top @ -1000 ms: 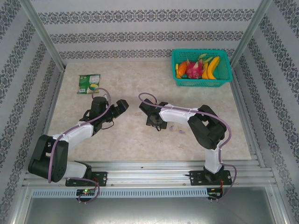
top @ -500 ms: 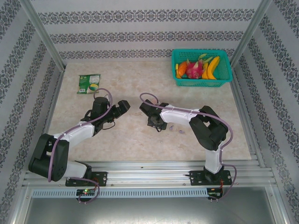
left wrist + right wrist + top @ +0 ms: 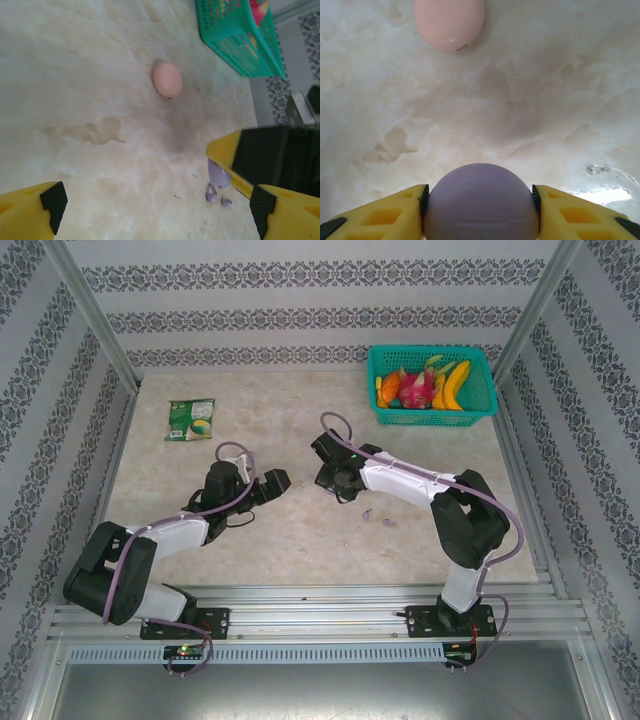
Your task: Insert the wireless bluetooth earbuds into the charging case
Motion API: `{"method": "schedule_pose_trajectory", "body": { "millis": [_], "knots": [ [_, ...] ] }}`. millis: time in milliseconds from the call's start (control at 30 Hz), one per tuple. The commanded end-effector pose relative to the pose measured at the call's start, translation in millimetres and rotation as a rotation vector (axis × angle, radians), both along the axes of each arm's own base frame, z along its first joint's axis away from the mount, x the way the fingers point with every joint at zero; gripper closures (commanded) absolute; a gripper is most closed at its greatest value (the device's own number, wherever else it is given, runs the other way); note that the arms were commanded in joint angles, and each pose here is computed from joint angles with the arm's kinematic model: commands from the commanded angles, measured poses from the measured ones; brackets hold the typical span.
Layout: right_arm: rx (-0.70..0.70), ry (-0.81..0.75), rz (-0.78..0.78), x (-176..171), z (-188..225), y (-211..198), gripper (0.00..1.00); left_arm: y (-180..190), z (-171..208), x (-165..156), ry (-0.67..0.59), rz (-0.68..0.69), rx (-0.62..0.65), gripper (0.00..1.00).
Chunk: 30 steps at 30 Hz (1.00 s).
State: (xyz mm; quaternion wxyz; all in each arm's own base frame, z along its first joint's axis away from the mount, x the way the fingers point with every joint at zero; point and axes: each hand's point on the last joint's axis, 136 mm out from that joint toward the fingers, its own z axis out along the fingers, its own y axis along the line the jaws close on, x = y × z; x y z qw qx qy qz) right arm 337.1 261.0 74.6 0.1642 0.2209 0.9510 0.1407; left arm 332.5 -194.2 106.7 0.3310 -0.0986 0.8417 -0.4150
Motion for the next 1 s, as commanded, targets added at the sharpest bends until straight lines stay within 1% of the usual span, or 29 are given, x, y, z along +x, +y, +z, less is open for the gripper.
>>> {"method": "schedule_pose_trajectory", "body": {
  "millis": [0,133,267,367,467,633,967],
  "knots": [
    [0.113,-0.034,-0.04,12,25,11,0.54,-23,12,-1,-0.112,-0.086,-0.016,0.06],
    [0.159,-0.04,-0.07,18,32,11,0.54,-39,7,-2,-0.134,-0.111,-0.019,0.09],
    [0.211,-0.034,-0.103,22,35,13,0.54,-52,4,-2,-0.161,-0.118,-0.023,0.16],
    [0.25,-0.02,-0.13,24,35,16,0.53,-56,4,0,-0.189,-0.099,-0.034,0.22],
    [0.28,-0.011,-0.154,25,36,20,0.53,-58,5,5,-0.206,-0.072,-0.036,0.25],
    [0.311,-0.003,-0.181,28,37,24,0.54,-67,6,11,-0.216,-0.067,-0.037,0.31],
    [0.329,0.015,-0.203,28,36,29,0.54,-80,6,26,-0.233,-0.041,-0.098,0.37]
  ]
}}
